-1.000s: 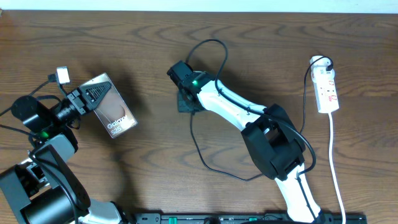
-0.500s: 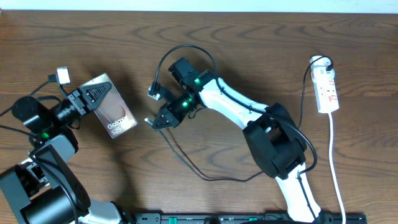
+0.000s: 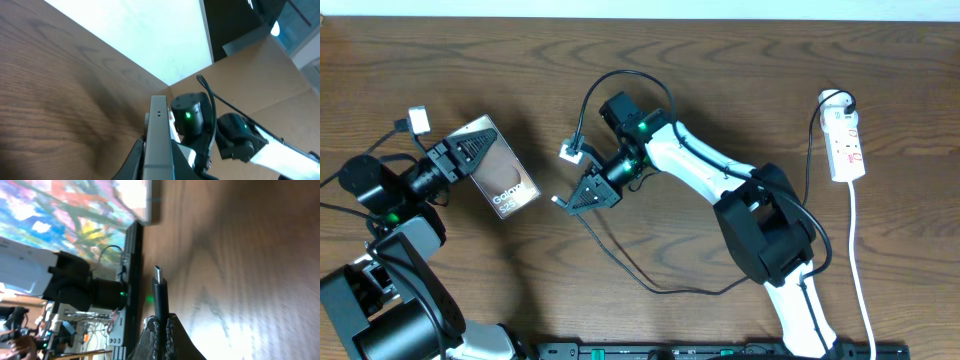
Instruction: Plug charger to phone and switch on socket
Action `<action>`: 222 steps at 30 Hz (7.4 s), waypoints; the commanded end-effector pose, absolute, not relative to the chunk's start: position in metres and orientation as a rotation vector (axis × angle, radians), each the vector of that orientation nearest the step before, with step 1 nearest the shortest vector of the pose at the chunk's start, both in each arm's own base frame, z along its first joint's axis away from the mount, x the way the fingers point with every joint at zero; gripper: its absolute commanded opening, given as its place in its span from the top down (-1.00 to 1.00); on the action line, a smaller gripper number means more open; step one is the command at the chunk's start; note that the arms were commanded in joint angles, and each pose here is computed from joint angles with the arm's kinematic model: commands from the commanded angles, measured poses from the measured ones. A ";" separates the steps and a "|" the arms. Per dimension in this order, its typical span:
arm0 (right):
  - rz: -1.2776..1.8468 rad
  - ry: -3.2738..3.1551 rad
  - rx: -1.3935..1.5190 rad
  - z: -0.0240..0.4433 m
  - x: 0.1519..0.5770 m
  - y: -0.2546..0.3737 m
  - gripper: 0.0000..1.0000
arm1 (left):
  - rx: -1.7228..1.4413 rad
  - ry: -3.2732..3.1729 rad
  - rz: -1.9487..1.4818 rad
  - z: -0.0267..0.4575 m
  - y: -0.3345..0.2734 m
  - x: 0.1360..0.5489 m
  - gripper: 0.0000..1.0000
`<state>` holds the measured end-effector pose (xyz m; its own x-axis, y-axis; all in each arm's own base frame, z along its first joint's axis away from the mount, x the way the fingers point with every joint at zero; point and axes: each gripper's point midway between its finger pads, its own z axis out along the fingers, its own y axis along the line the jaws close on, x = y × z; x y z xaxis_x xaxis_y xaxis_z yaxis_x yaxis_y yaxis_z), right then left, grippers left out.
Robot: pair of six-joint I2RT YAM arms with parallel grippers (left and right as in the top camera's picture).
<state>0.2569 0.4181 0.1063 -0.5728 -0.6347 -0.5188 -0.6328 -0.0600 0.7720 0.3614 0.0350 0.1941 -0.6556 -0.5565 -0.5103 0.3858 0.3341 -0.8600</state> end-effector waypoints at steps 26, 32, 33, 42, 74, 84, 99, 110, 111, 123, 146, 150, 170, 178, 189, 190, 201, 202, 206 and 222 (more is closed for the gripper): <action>-1.887 -2.046 1.458 0.122 0.241 0.454 0.98 | -0.250 1.786 -1.509 0.198 0.024 0.370 0.85; -1.867 -2.068 1.456 0.119 0.243 0.454 0.98 | -0.253 1.785 -1.507 0.198 0.024 0.370 0.85; -1.858 -2.077 1.455 0.118 0.243 0.454 0.98 | -0.253 1.785 -1.507 0.198 0.024 0.370 0.85; -1.848 -2.082 1.442 0.114 0.242 0.452 0.98 | -0.252 1.786 -1.508 0.198 0.024 0.370 0.85; -1.893 -2.037 1.459 0.120 0.240 0.453 0.98 | -0.173 1.799 -1.521 0.198 0.018 0.363 0.85; -1.894 -2.037 1.460 0.120 0.240 0.453 0.98 | -0.130 1.805 -1.531 0.199 0.015 0.359 0.85; -1.892 -2.037 1.458 0.120 0.240 0.453 0.98 | -0.134 1.796 -1.504 0.198 0.017 0.362 0.85; -1.890 -2.037 1.454 0.119 0.239 0.452 0.98 | -0.133 1.794 -1.498 0.198 0.018 0.362 0.85; -1.890 -2.037 1.454 0.119 0.239 0.452 0.98 | -0.133 1.794 -1.498 0.198 0.018 0.362 0.85; -1.886 -2.037 1.450 0.119 0.239 0.452 0.98 | -0.133 1.794 -1.497 0.198 0.018 0.362 0.85; -1.931 -2.021 1.448 0.126 0.244 0.456 0.98 | -0.100 1.804 -1.522 0.198 0.013 0.358 0.85; -1.949 -2.035 1.422 0.130 0.249 0.461 0.98 | -0.087 1.808 -1.532 0.198 0.006 0.359 0.85; -1.964 -2.172 1.337 0.138 0.274 0.479 0.98 | -0.093 1.807 -1.527 0.198 -0.001 0.364 0.85; -2.018 -2.202 1.323 0.148 0.286 0.487 0.99 | -0.071 1.814 -1.543 0.198 -0.003 0.361 0.85; -2.018 -2.205 1.320 0.148 0.287 0.486 0.98 | -0.040 1.814 -1.543 0.198 -0.005 0.358 0.85; -2.015 -2.206 1.316 0.148 0.287 0.486 0.98 | -0.038 1.814 -1.542 0.198 -0.005 0.358 0.85; -1.921 -2.318 1.180 0.131 0.306 0.464 0.98 | -0.111 1.791 -1.486 0.198 0.022 0.359 0.85; -1.903 -2.342 1.158 0.128 0.309 0.462 0.98 | -0.123 1.788 -1.479 0.198 0.026 0.359 0.85; -1.836 -2.415 1.079 0.117 0.319 0.450 0.98 | -0.162 1.784 -1.479 0.199 0.034 0.358 0.85; -0.712 -2.996 0.465 0.023 0.354 0.331 0.98 | -0.164 1.821 -1.580 0.199 0.019 0.353 0.85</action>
<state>0.3175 0.3604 0.0190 -0.9260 -0.3771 0.0161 -0.2904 0.7390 0.6080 0.3566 0.0260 0.1946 -0.7177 -0.5493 -0.4280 0.3381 0.2625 -0.9038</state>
